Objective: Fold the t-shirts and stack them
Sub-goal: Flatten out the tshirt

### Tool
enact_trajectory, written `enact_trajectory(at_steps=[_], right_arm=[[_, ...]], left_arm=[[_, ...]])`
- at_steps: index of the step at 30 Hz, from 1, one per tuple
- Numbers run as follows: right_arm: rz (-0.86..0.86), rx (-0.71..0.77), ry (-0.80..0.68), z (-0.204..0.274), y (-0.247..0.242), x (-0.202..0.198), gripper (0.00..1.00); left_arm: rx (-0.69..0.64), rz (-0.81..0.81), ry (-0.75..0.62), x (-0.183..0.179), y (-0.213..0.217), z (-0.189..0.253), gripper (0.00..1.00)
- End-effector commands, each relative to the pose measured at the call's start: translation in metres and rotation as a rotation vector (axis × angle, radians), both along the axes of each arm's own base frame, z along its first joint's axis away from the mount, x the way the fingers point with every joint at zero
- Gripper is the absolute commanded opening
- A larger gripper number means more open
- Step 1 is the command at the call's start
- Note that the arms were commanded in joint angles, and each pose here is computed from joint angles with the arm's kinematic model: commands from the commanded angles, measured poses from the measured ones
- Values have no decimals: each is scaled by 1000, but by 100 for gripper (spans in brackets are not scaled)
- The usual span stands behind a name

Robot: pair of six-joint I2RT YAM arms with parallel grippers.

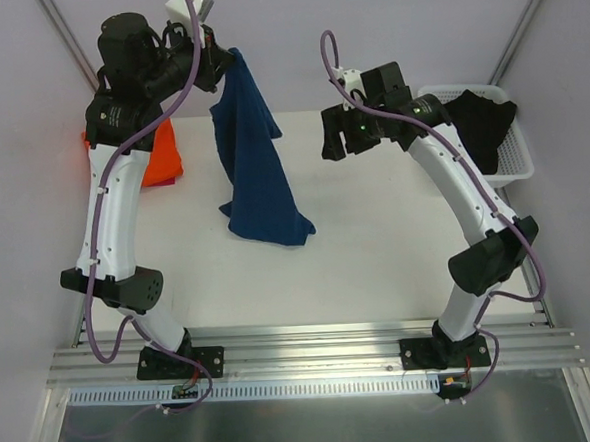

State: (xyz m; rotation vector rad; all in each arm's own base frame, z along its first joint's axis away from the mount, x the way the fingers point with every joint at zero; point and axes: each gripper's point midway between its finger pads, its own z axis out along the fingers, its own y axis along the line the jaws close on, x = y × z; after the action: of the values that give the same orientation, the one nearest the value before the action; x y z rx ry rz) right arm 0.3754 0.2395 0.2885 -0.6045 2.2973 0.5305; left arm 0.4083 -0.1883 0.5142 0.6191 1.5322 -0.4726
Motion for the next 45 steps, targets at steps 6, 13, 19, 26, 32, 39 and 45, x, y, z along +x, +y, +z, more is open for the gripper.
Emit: enact_trajectory(at_steps=[6,13,19,26,32,39,45], right_arm=[[1,102,-75,36,19,23,71],[-119,16,-136,29,5,64,71],[-275,-29,-182,40,-56,87,71],[-414,-45,-225,61,-121,85,72],[-347,59,-157,60,-115,66,72],[-310,107,-59,37,-100,57,72],[-226,132,0,23,-66,50,73]], left_arm=[[-32,-49,-97,-29,4,32,0],[-99,-66,26,-15,-10,9,0],[-89,-182,158,25,-50,-43,0],[-58,-411,258,-24,-124,-70,0],[-26,-429,273,-82,-100,-69,0],[104,-202,372,-102,-11,-137,0],[150,-135,461,-101,11,-172,28]])
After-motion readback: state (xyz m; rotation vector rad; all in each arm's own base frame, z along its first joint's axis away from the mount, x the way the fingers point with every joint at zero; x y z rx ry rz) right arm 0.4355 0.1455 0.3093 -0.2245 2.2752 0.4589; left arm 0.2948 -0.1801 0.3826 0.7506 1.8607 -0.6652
